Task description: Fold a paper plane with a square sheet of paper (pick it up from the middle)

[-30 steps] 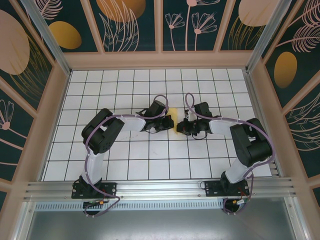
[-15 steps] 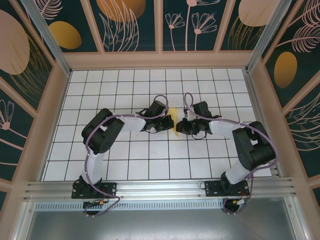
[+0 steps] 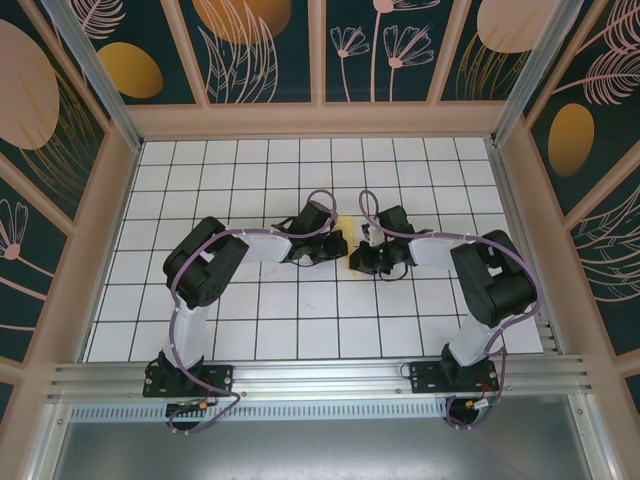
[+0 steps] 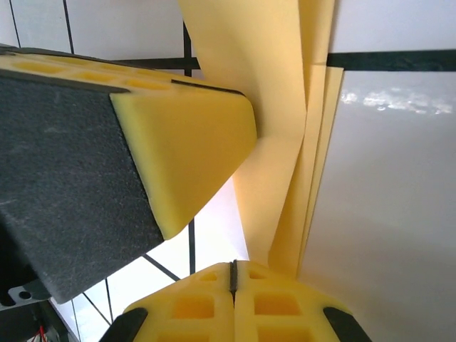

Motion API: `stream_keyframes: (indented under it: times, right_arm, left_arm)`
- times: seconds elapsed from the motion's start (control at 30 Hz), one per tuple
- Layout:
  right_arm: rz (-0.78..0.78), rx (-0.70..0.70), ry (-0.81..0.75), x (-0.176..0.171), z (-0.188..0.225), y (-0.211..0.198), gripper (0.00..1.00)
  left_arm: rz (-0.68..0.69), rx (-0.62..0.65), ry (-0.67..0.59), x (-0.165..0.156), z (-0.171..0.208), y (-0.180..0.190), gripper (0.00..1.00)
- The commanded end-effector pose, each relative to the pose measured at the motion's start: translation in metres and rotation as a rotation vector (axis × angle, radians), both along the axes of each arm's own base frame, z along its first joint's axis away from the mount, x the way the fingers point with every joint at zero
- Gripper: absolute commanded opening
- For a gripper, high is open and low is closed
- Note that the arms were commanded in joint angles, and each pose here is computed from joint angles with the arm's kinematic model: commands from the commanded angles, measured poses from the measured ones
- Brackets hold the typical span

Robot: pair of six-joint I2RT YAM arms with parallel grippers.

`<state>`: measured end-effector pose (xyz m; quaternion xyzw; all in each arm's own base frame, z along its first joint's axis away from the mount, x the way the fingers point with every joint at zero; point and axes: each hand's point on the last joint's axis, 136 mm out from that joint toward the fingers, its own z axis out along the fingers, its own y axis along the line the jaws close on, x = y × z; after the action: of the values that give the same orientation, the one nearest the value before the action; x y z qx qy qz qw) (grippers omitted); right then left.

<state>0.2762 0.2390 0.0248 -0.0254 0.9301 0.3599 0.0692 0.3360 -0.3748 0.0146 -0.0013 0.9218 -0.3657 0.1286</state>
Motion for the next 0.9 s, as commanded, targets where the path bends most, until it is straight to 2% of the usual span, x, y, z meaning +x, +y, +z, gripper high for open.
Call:
stream_keyframes:
  times: [0.0,0.37,0.6,0.87]
  right_arm:
    - [0.002,-0.046,0.043,-0.009,-0.015,-0.007,0.05]
    - [0.013,-0.062,0.111,-0.031,-0.029,-0.015,0.05]
    - [0.026,0.015,-0.002,-0.005,0.009,0.0,0.05]
    - [0.03,-0.01,0.026,-0.003,-0.01,-0.001,0.06]
  left_arm:
    - [0.051,0.199,0.113,-0.018,-0.057,0.037,0.05]
    - [0.059,0.216,0.116,-0.018,-0.06,0.04,0.05]
    - [0.056,0.215,0.119,-0.018,-0.06,0.039,0.05]
    - [0.054,0.211,0.118,-0.017,-0.059,0.038,0.05]
